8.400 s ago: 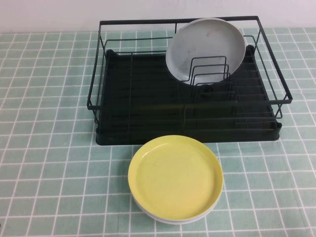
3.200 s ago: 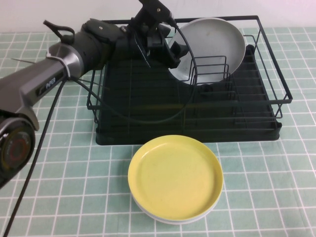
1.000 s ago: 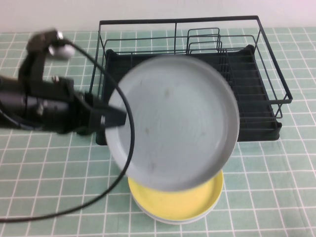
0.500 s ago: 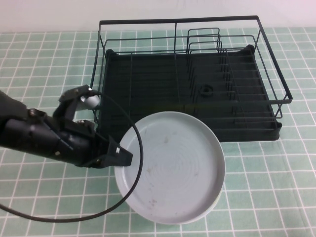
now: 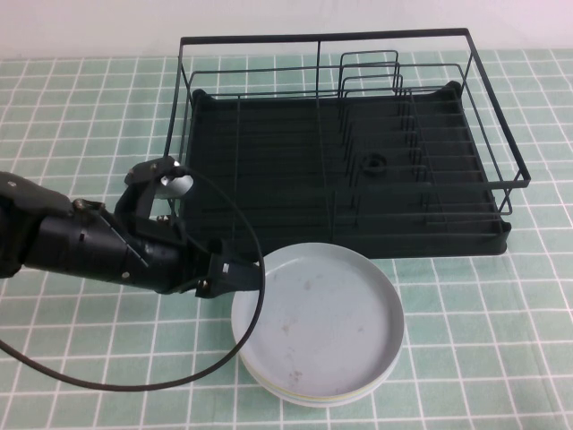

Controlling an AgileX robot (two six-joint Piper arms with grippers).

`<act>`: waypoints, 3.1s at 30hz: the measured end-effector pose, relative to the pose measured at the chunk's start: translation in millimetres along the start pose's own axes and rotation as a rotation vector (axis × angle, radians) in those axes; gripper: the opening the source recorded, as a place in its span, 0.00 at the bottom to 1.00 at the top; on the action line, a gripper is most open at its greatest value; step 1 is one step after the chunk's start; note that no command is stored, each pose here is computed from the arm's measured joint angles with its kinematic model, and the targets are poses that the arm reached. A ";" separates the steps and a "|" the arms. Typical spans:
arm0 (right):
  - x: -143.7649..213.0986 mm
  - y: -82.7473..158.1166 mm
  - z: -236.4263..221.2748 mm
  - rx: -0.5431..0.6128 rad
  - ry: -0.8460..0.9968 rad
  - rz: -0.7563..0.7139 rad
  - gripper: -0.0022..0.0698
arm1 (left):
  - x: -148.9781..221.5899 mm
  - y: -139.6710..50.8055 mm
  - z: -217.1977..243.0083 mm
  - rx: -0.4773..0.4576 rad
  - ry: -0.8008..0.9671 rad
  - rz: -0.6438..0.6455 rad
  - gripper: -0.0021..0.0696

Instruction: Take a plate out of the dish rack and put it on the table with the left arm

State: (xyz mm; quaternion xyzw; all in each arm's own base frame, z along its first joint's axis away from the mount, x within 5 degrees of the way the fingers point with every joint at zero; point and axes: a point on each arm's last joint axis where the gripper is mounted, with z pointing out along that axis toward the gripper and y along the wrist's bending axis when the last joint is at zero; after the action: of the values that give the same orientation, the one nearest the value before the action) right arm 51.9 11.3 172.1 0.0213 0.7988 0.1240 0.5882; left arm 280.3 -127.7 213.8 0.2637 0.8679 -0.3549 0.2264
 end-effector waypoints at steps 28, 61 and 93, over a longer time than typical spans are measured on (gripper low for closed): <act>0.0 0.0 0.0 0.000 0.000 0.000 0.00 | 51.9 -100.5 -140.0 -0.445 -0.363 0.484 0.03; 0.0 0.5 0.0 -0.006 0.001 0.015 0.00 | 93.8 -144.3 -177.7 -0.478 -0.512 0.659 0.03; 0.1 0.7 0.0 -0.008 0.001 0.021 0.00 | 228.1 -46.4 -116.5 -0.935 -0.730 0.153 0.03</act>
State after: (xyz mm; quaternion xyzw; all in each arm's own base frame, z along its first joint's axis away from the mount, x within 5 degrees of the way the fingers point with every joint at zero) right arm 51.8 12.0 172.2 0.0275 0.7983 0.1334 0.5867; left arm 54.5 -2.6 179.7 0.0587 0.7768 0.0142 0.6268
